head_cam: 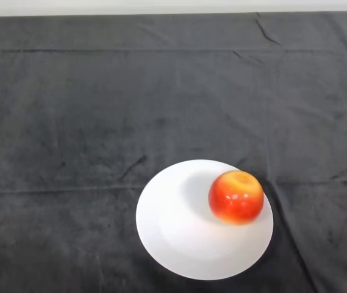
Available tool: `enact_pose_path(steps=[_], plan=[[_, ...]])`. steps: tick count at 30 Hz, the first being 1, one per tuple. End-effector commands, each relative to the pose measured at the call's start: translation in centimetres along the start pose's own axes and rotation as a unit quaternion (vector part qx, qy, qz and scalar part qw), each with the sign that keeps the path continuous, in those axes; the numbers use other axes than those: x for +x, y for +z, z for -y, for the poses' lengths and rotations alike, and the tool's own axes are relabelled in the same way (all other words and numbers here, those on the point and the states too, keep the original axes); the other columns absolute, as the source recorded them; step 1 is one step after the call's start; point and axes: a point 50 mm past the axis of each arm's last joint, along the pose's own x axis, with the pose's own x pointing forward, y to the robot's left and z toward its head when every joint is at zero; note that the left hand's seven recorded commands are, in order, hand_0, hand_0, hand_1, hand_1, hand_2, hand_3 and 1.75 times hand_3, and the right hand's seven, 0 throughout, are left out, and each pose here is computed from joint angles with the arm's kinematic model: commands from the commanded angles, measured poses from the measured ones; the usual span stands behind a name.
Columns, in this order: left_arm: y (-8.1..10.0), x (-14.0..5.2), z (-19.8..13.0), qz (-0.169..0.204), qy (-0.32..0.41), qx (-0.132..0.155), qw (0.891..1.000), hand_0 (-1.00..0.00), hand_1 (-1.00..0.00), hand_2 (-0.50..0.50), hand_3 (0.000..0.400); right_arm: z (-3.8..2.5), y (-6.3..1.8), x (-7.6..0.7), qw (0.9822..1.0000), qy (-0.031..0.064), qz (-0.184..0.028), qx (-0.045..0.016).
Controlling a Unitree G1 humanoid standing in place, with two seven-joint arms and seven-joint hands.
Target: Move the apple to the plate
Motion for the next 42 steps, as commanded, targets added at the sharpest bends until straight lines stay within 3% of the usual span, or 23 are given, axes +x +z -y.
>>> enact_pose_path(steps=[1, 42], plan=[[-0.10, 0.42, -1.64, -0.005, 0.009, 0.031, 0.999, 0.00, 0.00, 0.00, 0.000, -1.10, -0.26, 0.78, 0.9998, 0.0171, -0.007, 0.0001], [-0.36, 0.17, -1.30, -0.014, 0.000, 0.035, 0.999, 0.00, 0.00, 0.00, 0.000, -1.10, -0.26, 0.78, 0.9998, 0.0171, -0.007, 0.0000]])
